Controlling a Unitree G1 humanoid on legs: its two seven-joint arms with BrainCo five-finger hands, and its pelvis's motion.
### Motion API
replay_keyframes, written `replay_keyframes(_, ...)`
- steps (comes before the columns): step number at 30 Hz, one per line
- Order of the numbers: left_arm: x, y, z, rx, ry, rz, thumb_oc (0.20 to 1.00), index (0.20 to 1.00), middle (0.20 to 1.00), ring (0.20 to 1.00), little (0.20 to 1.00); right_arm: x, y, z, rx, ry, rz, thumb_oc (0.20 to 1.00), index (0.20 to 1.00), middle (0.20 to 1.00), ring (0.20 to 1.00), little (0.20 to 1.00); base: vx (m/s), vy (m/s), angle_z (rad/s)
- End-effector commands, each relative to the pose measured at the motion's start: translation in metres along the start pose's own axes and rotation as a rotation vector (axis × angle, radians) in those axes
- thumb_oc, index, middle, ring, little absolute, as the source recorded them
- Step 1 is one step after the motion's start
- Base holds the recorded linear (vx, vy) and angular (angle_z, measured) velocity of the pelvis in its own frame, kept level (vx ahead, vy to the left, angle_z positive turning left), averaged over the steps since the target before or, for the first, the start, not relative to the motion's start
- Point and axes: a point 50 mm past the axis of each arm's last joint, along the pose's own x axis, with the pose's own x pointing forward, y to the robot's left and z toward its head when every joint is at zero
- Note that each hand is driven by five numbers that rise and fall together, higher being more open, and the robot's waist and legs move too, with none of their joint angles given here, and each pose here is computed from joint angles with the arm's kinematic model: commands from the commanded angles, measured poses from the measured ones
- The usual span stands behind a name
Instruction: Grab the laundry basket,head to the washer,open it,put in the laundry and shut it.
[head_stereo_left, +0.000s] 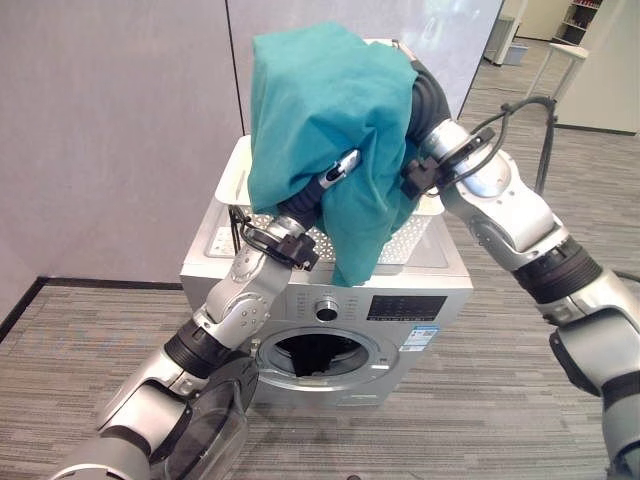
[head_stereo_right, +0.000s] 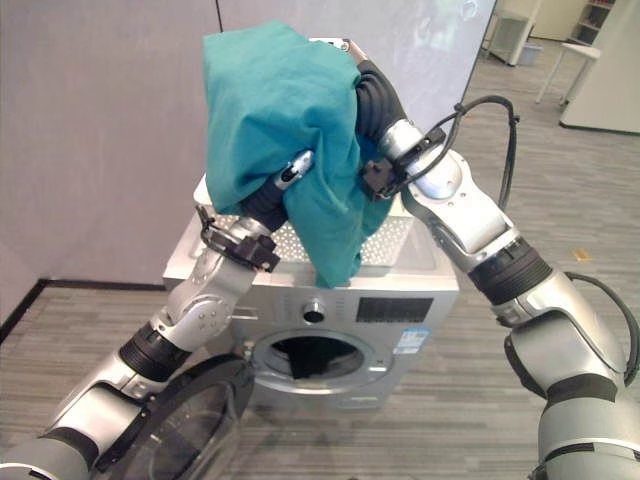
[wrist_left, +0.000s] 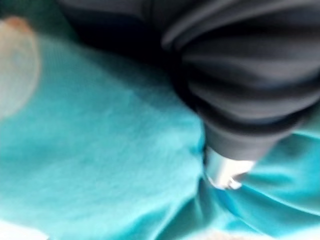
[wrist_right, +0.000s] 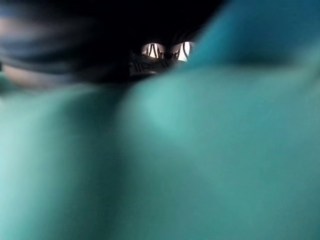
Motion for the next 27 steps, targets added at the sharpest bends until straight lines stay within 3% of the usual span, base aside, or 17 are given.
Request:
replay_keyframes(1,0.018,-0.031,0.065,-0.002,-0.342,-0.193,0.2,0.2,0.2,0.2,0.2,-0.01,-0.025,-0.019,-0.142,0.119,-0.071,1.0,1.0,1.0,1.0,1.0,0.0,0.0,0.0)
replay_keyframes(12,0.011,-0.016,0.067,-0.007,-0.363,-0.127,0.2,0.2,0.2,0.2,0.2,-0.015,-0.062,0.001,-0.354,0.066,-0.234,1.0,1.0,1.0,1.0,1.0,0.0,-0.001,0.01)
replay_keyframes(20,0.005,-0.016,0.071,-0.023,-0.406,-0.138,0.2,0.2,0.2,0.2,0.2,-0.039,-0.102,0.025,-0.471,-0.024,-0.463,1.0,1.0,1.0,1.0,1.0,0.0,0.0,0.0)
replay_keyframes(21,0.002,-0.018,0.073,-0.03,-0.422,-0.152,0.2,0.2,0.2,0.2,0.2,-0.049,-0.112,0.032,-0.481,-0.061,-0.556,1.0,1.0,1.0,1.0,1.0,0.0,0.0,0.0)
replay_keyframes(27,-0.005,-0.019,0.075,-0.031,-0.432,-0.157,0.2,0.2,0.2,0.2,0.2,-0.068,-0.123,0.037,-0.511,-0.1,-0.673,1.0,1.0,1.0,1.0,1.0,0.0,0.0,0.0)
